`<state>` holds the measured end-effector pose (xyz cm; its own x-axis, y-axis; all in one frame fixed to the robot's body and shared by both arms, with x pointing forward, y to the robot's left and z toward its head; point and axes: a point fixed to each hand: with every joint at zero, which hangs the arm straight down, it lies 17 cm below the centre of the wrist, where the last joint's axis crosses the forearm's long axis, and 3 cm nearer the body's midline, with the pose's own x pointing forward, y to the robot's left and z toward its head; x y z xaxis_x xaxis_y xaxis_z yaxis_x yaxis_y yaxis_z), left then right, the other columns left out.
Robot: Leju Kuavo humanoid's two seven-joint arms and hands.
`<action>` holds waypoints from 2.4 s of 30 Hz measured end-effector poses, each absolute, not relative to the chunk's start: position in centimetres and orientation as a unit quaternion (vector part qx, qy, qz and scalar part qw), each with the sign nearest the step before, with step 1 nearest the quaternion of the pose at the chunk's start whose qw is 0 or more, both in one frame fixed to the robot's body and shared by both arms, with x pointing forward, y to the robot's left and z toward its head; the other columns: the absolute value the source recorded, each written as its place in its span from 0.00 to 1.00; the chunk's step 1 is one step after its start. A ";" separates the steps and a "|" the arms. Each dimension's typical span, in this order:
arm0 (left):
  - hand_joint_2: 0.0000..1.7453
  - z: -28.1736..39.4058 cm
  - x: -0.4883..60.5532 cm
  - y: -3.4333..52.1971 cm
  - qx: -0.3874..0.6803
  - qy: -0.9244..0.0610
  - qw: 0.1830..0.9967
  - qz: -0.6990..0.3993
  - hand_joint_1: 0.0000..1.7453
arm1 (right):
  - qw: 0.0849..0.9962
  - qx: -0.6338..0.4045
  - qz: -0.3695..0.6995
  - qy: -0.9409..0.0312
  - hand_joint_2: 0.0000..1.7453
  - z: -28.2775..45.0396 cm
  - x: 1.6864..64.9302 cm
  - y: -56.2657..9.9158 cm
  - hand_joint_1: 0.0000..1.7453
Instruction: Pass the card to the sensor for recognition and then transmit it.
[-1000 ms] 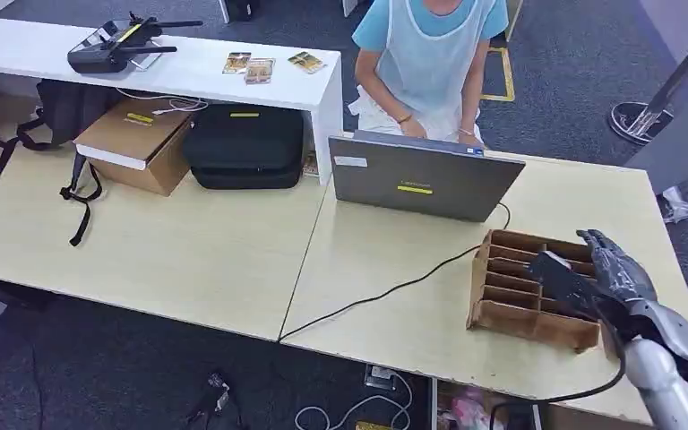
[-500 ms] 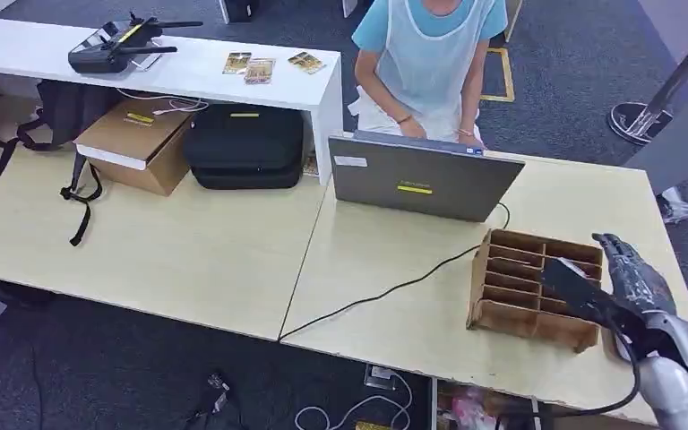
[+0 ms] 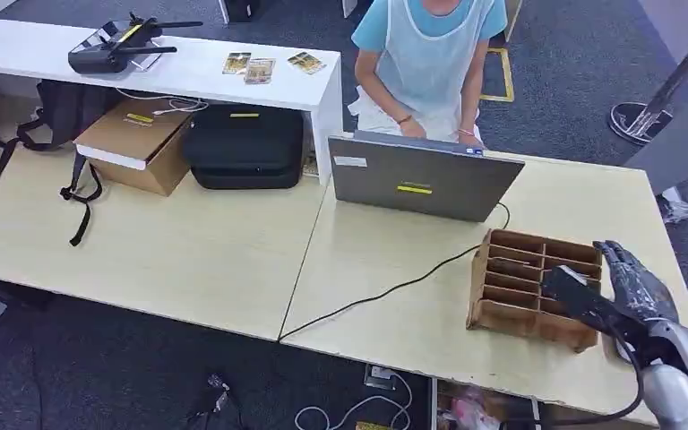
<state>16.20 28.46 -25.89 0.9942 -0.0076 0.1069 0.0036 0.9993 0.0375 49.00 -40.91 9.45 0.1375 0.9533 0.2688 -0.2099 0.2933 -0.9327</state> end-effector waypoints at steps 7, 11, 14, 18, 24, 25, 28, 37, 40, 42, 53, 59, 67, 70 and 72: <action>0.00 -25.9 16.2 28.5 0.017 -0.054 0.998 -0.003 0.00 | 0.647 -0.387 0.455 -0.474 1.00 9.2 49.1 -40.9 0.14; 0.00 -25.8 16.4 28.5 0.017 -0.055 0.998 -0.004 0.00 | 0.647 -0.386 0.457 -0.473 1.00 9.1 49.1 -40.7 0.14; 0.00 -25.8 16.5 28.4 0.017 -0.056 0.998 -0.006 0.00 | 0.646 -0.386 0.459 -0.472 1.00 9.0 49.3 -40.7 0.14; 0.00 -25.7 16.8 28.4 0.017 -0.058 0.998 -0.008 0.00 | 0.648 -0.385 0.460 -0.469 1.00 8.8 49.2 -40.8 0.16; 0.00 -25.6 17.3 28.3 0.016 -0.062 0.998 -0.010 0.00 | 0.649 -0.384 0.462 -0.466 1.00 8.5 49.2 -40.7 0.40; 0.00 -25.6 17.3 28.3 0.016 -0.062 0.998 -0.010 0.00 | 0.649 -0.384 0.462 -0.466 1.00 8.5 49.2 -40.8 0.46; 0.00 -25.5 17.4 28.3 0.017 -0.063 0.998 -0.017 0.00 | 0.650 -0.386 0.460 -0.466 1.00 8.5 49.3 -40.9 0.88; 0.00 -25.5 17.6 28.0 0.013 -0.064 0.997 -0.030 0.00 | 0.652 -0.392 0.448 -0.469 1.00 9.3 49.1 -41.7 1.00; 0.00 -25.4 17.6 28.0 0.012 -0.065 0.997 -0.030 0.00 | 0.653 -0.392 0.447 -0.470 1.00 9.4 48.9 -41.9 0.99; 0.00 -25.4 17.6 27.9 0.010 -0.065 0.997 -0.029 0.00 | 0.653 -0.393 0.444 -0.470 1.00 9.5 48.8 -42.2 0.98; 0.00 -25.4 17.5 28.3 0.006 -0.064 0.998 -0.019 0.00 | 0.653 -0.391 0.443 -0.474 1.00 9.7 48.6 -42.5 0.74; 0.00 -25.4 17.6 28.5 0.007 -0.065 0.998 -0.018 0.00 | 0.654 -0.390 0.437 -0.479 1.00 9.9 48.6 -42.5 0.67; 0.00 -25.4 17.6 28.7 0.007 -0.065 0.998 -0.014 0.00 | 0.648 -0.399 0.422 -0.493 1.00 11.0 49.1 -42.5 0.34; 0.00 -25.4 17.5 28.8 0.007 -0.064 0.998 -0.011 0.00 | 0.632 -0.413 0.389 -0.528 1.00 13.5 50.1 -42.8 0.36; 0.00 -25.5 17.3 28.9 0.007 -0.063 0.998 -0.008 0.00 | 0.622 -0.421 0.361 -0.553 1.00 15.4 50.7 -43.3 0.36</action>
<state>17.33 28.92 -25.48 0.9919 -0.0171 0.1261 0.0153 0.9998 0.0157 50.69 -43.27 15.39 0.1278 0.9150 0.3826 0.0168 0.3837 -0.9233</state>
